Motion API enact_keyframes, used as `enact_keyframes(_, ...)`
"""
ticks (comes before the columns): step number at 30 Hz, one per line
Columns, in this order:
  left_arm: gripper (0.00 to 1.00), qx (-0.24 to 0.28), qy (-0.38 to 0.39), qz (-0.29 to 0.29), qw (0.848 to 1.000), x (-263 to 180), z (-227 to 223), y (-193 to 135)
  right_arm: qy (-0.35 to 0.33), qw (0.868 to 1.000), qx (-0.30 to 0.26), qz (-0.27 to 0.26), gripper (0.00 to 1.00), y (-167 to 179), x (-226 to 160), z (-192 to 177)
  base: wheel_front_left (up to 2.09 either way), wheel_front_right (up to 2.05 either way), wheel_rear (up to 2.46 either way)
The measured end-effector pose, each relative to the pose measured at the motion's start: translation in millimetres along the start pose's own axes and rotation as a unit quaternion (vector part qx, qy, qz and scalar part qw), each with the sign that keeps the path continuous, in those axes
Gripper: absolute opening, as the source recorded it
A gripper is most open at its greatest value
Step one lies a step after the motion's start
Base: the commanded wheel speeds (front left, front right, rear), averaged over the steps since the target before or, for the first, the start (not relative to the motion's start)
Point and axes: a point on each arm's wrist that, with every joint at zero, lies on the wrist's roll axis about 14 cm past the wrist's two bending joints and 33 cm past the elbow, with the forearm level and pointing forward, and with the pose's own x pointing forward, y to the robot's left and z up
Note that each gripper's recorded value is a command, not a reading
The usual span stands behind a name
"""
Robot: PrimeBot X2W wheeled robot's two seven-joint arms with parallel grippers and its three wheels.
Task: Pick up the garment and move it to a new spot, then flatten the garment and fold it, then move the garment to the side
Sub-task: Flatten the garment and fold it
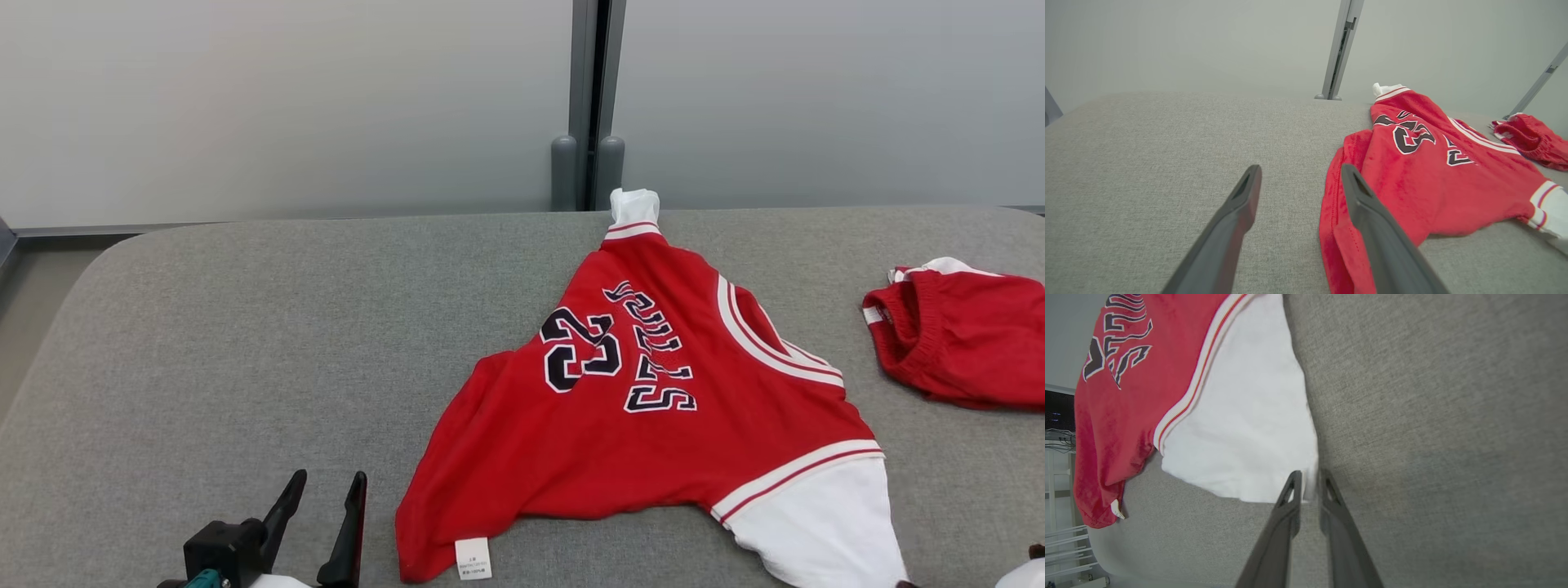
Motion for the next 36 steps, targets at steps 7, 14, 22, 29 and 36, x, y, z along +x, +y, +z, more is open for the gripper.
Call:
enact_keyframes(7, 1.00, 0.012, 0.016, 0.000, 1.000, -1.2, -3.0, 4.9, -0.132, 0.988, -0.046, 0.069, 1.00, 63.9, -7.4, 62.2, 0.00, 0.00, 0.00)
enact_keyframes(14, 1.00, -0.006, 0.052, -0.016, 0.999, -2.2, -10.7, -5.5, -0.225, 0.958, -0.089, 0.151, 1.00, 130.0, -19.9, 88.9, 0.00, 0.00, 0.00)
enact_keyframes(22, 1.00, -0.048, 0.172, -0.081, 0.981, -14.3, -49.5, -35.1, -0.258, 0.943, -0.068, 0.200, 1.00, 164.2, -4.0, 85.2, 0.00, 0.00, 0.00)
enact_keyframes(29, 1.00, -0.052, 0.224, -0.091, 0.969, -14.6, -73.0, -35.6, -0.223, 0.951, -0.064, 0.206, 1.00, 168.2, 18.1, 67.1, 0.00, 0.00, 0.00)
enact_keyframes(36, 0.00, -0.077, 0.241, -0.108, 0.961, -16.7, -87.3, -42.7, -0.212, 0.953, -0.058, 0.209, 1.00, 166.2, 23.2, 63.8, 0.00, 0.00, 0.00)
